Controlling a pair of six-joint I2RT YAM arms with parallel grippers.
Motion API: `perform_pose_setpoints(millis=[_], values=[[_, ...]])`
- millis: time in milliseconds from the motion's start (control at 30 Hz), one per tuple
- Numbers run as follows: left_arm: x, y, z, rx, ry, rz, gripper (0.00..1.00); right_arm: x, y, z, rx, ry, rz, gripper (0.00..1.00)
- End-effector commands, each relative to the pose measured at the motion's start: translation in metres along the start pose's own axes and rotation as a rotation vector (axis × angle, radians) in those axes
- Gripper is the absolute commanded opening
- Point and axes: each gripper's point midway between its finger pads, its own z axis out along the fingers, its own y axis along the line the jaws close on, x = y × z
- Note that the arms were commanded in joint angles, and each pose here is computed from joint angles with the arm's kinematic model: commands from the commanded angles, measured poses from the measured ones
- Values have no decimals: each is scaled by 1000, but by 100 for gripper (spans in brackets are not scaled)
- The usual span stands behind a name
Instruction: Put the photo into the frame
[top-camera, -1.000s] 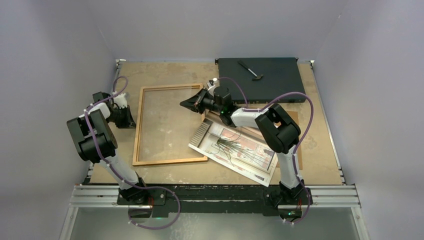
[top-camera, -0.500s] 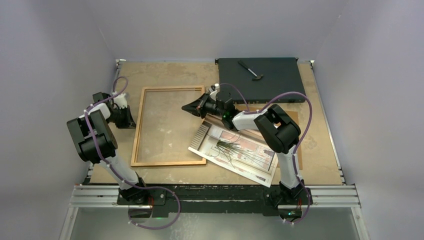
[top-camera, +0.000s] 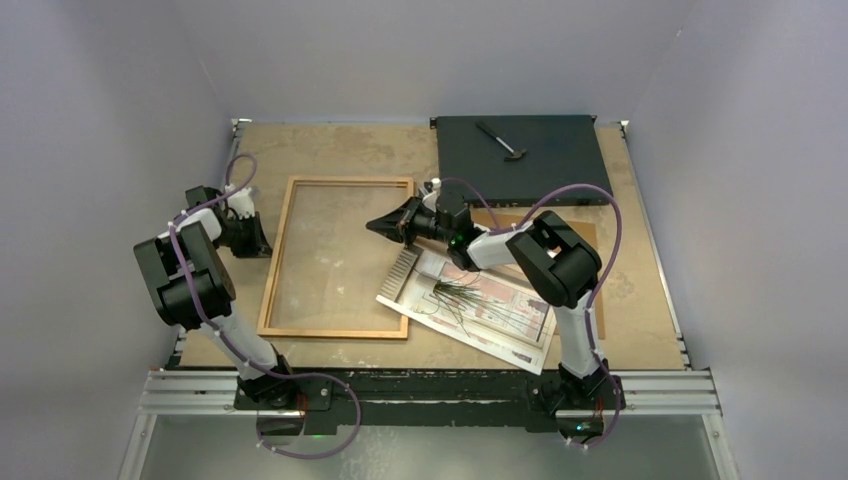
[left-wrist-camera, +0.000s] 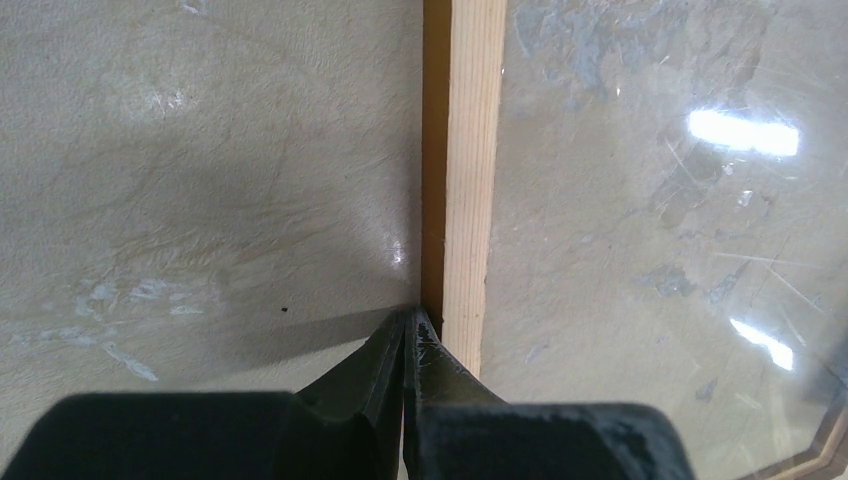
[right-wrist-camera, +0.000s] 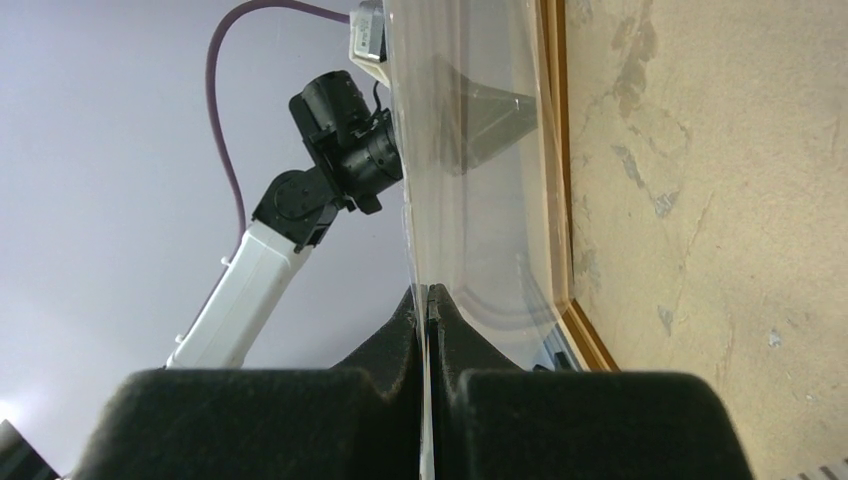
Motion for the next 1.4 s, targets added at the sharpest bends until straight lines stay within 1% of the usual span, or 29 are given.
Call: perform_pose_setpoints(millis=[0, 300, 567, 667, 700, 733, 767, 800, 900, 1067, 1167, 1267, 1367], values=[[12, -7, -1, 22, 22, -16, 0, 24, 26, -9, -52, 60, -17, 0], [12, -7, -1, 26, 16, -19, 0, 22, -24, -14, 90, 37, 35, 0], [3, -6, -6, 21, -9, -27, 0, 15, -46, -11, 149, 21, 51, 0], [-3, -6, -11, 15, -26, -27, 13, 8, -43, -3, 162, 13, 21, 0], [-6, -6, -12, 14, -33, -27, 19, 5, -42, 0, 167, 11, 8, 0], [-8, -6, -14, 11, -40, -26, 26, 2, -41, 3, 171, 9, 0, 0], [-10, -5, -16, 5, -45, -26, 31, -1, -42, 7, 175, 7, -7, 0], [-11, -5, -17, 3, -48, -25, 33, -4, -41, 10, 177, 4, -11, 0], [-12, -3, -18, 0, -48, -25, 34, -15, -40, 21, 181, 3, -26, 0], [-10, 4, -18, -5, -44, -26, 33, -33, -22, 40, 158, -3, -59, 0], [-12, 6, -19, 0, -50, -31, 32, -35, -9, 47, 133, 6, -83, 0], [-18, 6, -22, 14, -70, -37, 32, -26, 12, 47, 92, 53, -111, 0], [-23, 5, -26, 30, -89, -53, 32, -23, 35, 41, 85, 51, -198, 0]])
